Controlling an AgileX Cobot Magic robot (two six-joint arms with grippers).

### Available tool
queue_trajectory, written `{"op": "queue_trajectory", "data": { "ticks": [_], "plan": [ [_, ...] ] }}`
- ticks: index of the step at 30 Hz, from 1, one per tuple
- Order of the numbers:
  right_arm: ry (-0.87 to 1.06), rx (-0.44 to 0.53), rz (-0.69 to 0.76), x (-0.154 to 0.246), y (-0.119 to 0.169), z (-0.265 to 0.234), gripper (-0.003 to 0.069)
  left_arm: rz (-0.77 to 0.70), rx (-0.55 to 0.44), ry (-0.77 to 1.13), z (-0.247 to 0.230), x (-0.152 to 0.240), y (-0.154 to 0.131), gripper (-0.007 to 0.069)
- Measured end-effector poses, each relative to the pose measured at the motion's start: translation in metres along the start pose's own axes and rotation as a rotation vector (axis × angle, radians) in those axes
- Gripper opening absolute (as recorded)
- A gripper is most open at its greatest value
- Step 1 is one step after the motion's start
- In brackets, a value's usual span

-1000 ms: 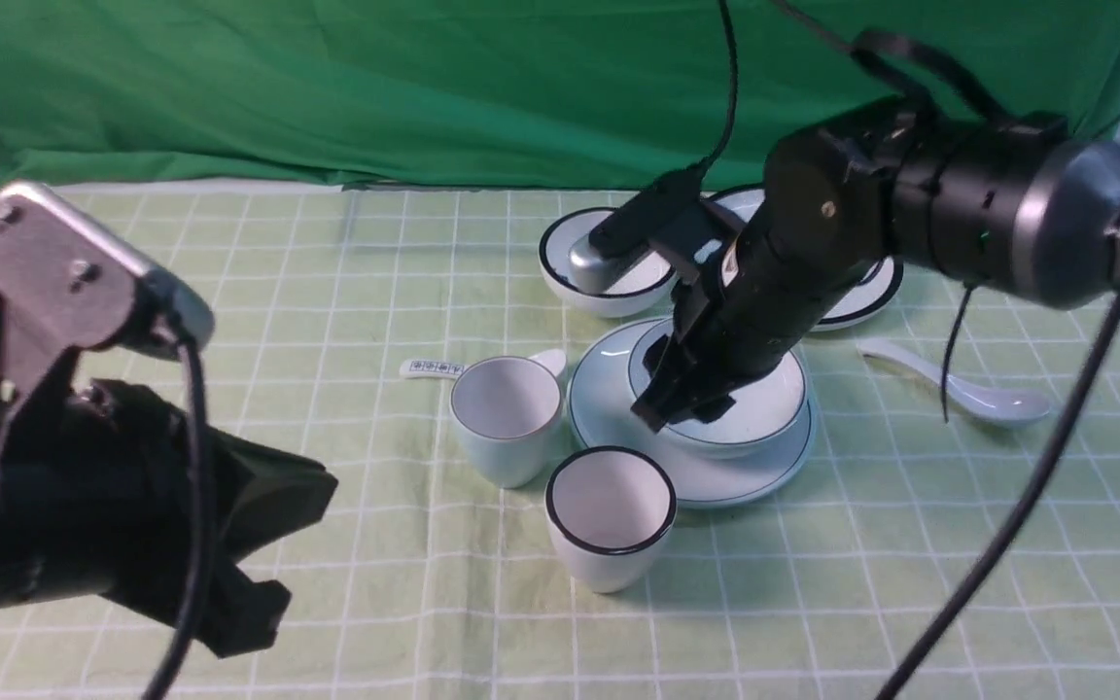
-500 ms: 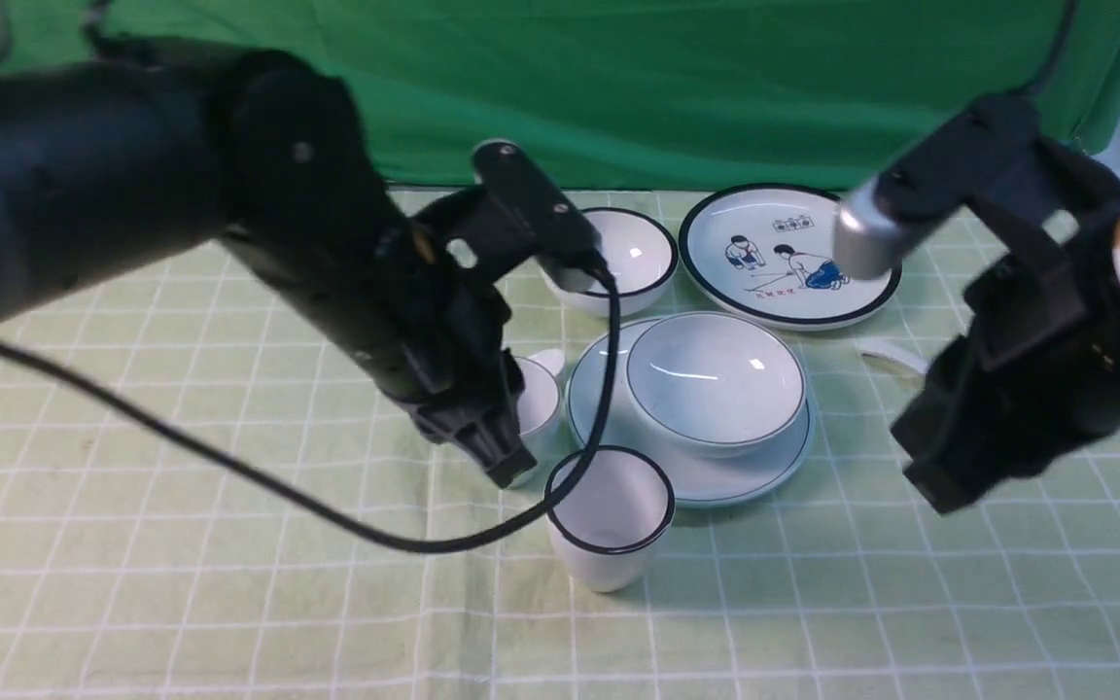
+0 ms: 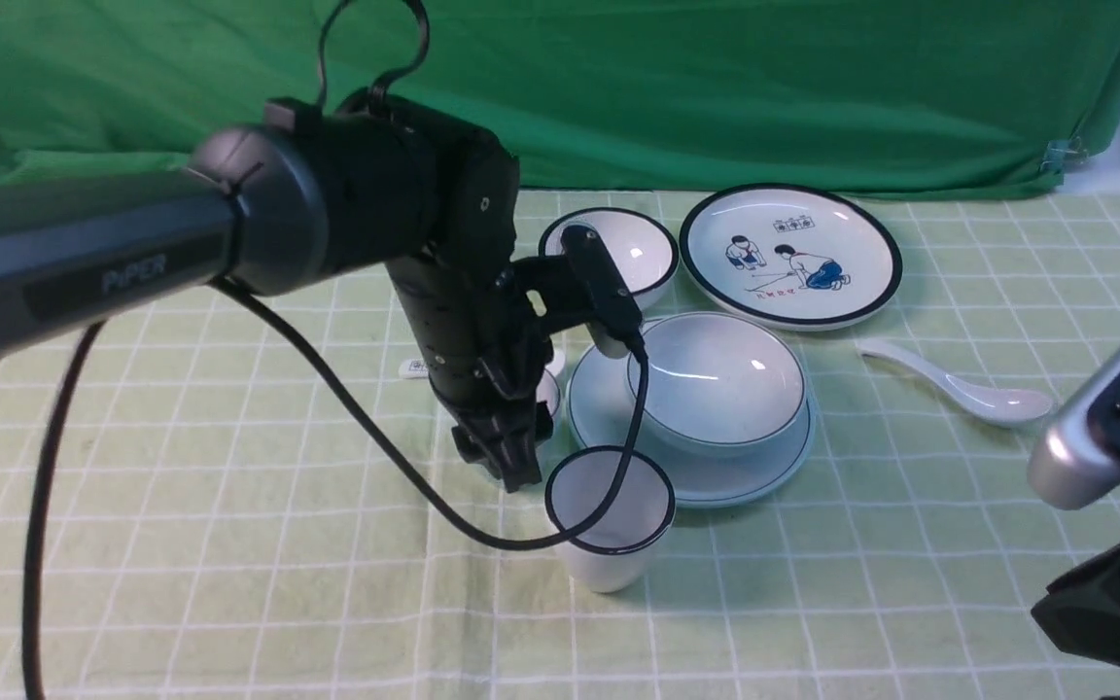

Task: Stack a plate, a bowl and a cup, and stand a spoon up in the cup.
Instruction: Use the left arm to grab a blue teacup, then use the left arm to put the blue teacup into the blue rice bowl in the middle

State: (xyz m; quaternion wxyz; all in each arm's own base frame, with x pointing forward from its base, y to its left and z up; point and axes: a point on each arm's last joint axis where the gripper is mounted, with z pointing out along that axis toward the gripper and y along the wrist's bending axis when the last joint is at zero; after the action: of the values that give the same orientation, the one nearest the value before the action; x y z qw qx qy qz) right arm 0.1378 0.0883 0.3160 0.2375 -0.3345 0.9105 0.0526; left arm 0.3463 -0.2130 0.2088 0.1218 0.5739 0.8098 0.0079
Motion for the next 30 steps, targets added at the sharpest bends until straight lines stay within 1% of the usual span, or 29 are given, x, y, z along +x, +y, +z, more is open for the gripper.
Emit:
{"op": "queue_trajectory", "data": {
  "ticks": [2,3,4,5,7,10,12,13,14,16,17,18,19,21,22,23,26,30],
  "plan": [
    [-0.013,0.002,0.008,0.004,0.001,-0.003,0.0127,0.002,-0.003,-0.004,0.002,-0.001,0.001,0.0165],
    [-0.019,0.002,0.009,0.005,0.001,-0.005,0.0127,0.002,-0.003,-0.004,0.002,-0.001,0.001,0.0139],
    [-0.027,0.004,0.010,0.006,0.001,-0.007,0.0129,0.006,0.000,0.001,0.002,0.000,0.000,0.0069],
    [-0.038,0.011,0.007,0.008,0.001,-0.010,0.0130,0.016,0.009,0.021,-0.001,0.000,0.000,0.0040],
    [-0.054,0.026,0.002,0.010,0.000,-0.014,0.0131,0.020,0.025,0.046,-0.007,0.001,0.000,0.0036],
    [-0.089,0.066,-0.003,0.015,-0.003,-0.023,0.0133,0.008,-0.013,0.015,-0.042,-0.007,0.006,0.0036],
    [-0.120,0.104,0.012,0.020,-0.005,-0.031,0.0133,0.019,-0.071,-0.060,-0.073,-0.022,0.010,0.0036],
    [-0.123,0.110,0.013,0.020,-0.006,-0.032,0.0133,0.021,-0.083,-0.075,-0.079,-0.025,0.012,0.0036],
    [-0.144,0.127,0.023,0.023,-0.007,-0.037,0.0133,0.038,-0.111,-0.127,-0.095,-0.037,0.010,0.0036],
    [-0.172,0.141,0.039,0.027,-0.007,-0.043,0.0135,0.068,-0.122,-0.169,-0.105,-0.057,0.005,0.0036],
    [-0.176,0.143,0.039,0.028,-0.007,-0.044,0.0135,0.075,-0.120,-0.172,-0.105,-0.060,0.003,0.0036],
    [-0.193,0.148,0.046,0.030,-0.007,-0.048,0.0138,0.102,-0.103,-0.174,-0.096,-0.076,-0.004,0.0036],
    [-0.193,0.148,0.046,0.030,-0.007,-0.048,0.0138,0.105,-0.103,-0.177,-0.096,-0.078,-0.004,0.0036],
    [-0.199,0.152,0.054,0.033,-0.007,-0.051,0.0141,0.134,-0.075,-0.158,-0.072,-0.095,-0.011,0.0036],
    [-0.188,0.152,0.062,0.037,-0.007,-0.052,0.0144,0.161,-0.053,-0.139,-0.046,-0.111,-0.018,0.0036],
    [-0.187,0.153,0.063,0.037,-0.007,-0.053,0.0144,0.164,-0.052,-0.139,-0.045,-0.112,-0.019,0.0036],
    [-0.150,0.151,0.070,0.042,-0.007,-0.053,0.0144,0.181,-0.031,-0.117,-0.015,-0.126,-0.023,0.0036],
    [-0.137,0.151,0.071,0.044,-0.007,-0.054,0.0144,0.183,-0.019,-0.107,0.000,-0.132,-0.024,0.0036]
  ]
}}
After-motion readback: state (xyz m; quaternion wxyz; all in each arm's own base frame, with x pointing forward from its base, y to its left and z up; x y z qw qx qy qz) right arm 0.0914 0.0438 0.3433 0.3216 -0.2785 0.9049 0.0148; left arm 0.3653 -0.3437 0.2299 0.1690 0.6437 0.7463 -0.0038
